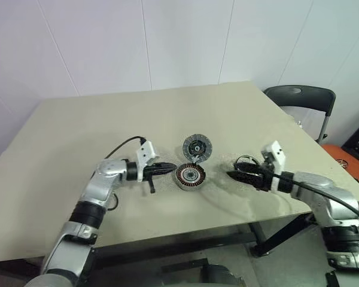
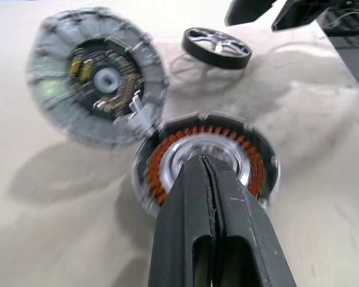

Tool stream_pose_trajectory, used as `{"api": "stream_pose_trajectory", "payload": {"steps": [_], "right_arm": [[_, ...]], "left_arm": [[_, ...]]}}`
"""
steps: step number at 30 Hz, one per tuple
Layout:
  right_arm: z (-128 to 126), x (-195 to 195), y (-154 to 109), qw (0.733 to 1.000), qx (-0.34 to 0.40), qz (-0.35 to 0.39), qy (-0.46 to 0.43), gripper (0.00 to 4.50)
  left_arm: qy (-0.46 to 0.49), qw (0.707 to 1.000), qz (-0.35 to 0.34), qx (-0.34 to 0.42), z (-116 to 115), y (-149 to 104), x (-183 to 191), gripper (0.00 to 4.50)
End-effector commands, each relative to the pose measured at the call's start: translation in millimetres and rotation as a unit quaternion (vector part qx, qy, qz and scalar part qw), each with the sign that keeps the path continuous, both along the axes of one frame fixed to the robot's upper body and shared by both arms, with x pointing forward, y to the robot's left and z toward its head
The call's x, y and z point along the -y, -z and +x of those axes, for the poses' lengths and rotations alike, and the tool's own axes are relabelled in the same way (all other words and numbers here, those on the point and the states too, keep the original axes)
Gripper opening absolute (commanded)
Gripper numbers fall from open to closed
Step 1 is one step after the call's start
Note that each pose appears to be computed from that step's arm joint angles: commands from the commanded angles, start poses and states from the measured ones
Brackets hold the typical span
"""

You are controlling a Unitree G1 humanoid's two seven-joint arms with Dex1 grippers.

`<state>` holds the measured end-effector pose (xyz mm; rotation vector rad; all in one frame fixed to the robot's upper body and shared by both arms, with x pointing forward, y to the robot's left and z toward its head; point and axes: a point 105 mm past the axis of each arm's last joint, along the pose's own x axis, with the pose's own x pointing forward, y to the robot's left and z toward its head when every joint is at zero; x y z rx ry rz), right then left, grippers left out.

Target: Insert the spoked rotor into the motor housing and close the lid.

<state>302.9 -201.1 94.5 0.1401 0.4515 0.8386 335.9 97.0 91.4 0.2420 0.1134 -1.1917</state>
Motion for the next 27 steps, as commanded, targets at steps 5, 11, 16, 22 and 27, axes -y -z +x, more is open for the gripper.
{"api": "stream_pose_trajectory", "payload": {"steps": [5,11,16,22,27], "right_arm": [[-11,42,-23,0.990,-0.060,0.108,0.064,2.79],[-8,65,-13,0.967,-0.142,0.171,0.128,2.79],[-2,78,25,0.942,-0.230,0.139,0.203,2.79],[8,83,53,0.923,-0.259,0.114,0.260,2.79],[16,72,55,0.920,-0.259,0.144,0.257,2.79]], "left_arm": [[-0.056,0.995,-0.062,0.063,-14,-28,-19,0.05],[-0.087,0.993,-0.066,0.055,-21,-19,-22,0.05],[-0.095,0.991,-0.074,0.053,-20,-18,-17,0.05],[-0.098,0.990,-0.077,0.058,-18,-19,-13,0.05],[-0.099,0.991,-0.076,0.057,-17,-17,-12,0.05]]}}
